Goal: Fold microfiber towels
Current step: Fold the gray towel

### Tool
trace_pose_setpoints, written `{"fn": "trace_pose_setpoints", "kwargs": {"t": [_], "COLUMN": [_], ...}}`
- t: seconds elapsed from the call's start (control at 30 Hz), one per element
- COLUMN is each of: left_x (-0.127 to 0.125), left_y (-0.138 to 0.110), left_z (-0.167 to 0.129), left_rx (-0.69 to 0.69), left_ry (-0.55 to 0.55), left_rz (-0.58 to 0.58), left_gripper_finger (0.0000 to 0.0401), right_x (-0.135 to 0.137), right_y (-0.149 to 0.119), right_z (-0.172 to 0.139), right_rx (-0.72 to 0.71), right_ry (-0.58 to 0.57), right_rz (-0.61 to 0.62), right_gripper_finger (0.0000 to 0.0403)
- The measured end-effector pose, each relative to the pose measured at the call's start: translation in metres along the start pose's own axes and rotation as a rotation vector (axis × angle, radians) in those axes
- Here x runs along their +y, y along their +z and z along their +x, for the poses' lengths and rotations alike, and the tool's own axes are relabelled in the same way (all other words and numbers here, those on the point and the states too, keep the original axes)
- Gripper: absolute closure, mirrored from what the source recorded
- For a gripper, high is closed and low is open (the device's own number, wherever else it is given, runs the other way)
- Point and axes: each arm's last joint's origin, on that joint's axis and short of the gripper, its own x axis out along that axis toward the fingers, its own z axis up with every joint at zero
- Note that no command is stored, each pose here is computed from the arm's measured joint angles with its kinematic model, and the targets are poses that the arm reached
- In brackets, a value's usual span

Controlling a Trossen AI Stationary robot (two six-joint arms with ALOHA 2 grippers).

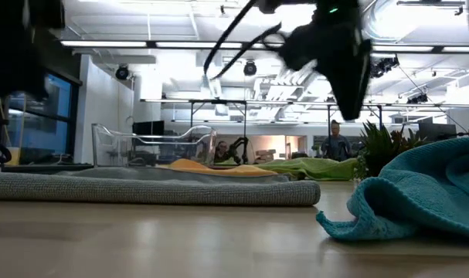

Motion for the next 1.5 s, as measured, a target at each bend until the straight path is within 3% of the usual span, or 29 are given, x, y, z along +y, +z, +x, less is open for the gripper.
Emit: {"fn": "trace_pose_setpoints", "kwargs": {"t": [0.17, 0.37, 0.53, 0.63, 0.9, 1.1, 1.27, 1.5], "left_x": [-0.015, -0.010, 0.001, 0.007, 0.030, 0.055, 0.067, 0.071], "left_y": [0.023, 0.085, 0.137, 0.149, 0.123, 0.088, 0.074, 0.071], "left_z": [-0.010, -0.013, -0.037, -0.059, -0.074, -0.067, -0.065, -0.063], "left_rx": [-0.189, -0.321, -0.596, -0.702, -0.660, -0.813, -0.856, -0.872], "left_ry": [-0.161, -0.380, -0.675, -0.782, -0.646, -0.765, -0.772, -0.699], "left_rz": [0.061, 0.180, 0.172, 0.177, 0.194, 0.096, 0.056, 0.086], "left_gripper_finger": [0.0221, 0.0227, 0.0228, 0.0228, 0.0228, 0.0229, 0.0229, 0.0229], "right_x": [-0.019, -0.034, -0.034, -0.031, -0.030, -0.026, -0.008, 0.030], "right_y": [-0.041, -0.065, -0.066, -0.064, -0.063, -0.061, -0.043, -0.003], "right_z": [-0.003, 0.005, 0.016, 0.017, 0.016, 0.010, 0.006, 0.036], "right_rx": [-0.181, -0.345, -0.389, -0.416, -0.430, -0.372, -0.294, -0.193], "right_ry": [0.315, 0.656, 0.784, 0.832, 0.850, 0.851, 0.657, 0.448], "right_rz": [0.220, 0.493, 0.531, 0.528, 0.500, 0.496, 0.451, 0.434], "right_gripper_finger": [0.0160, 0.0160, 0.0160, 0.0160, 0.0160, 0.0160, 0.0164, 0.0164]}}
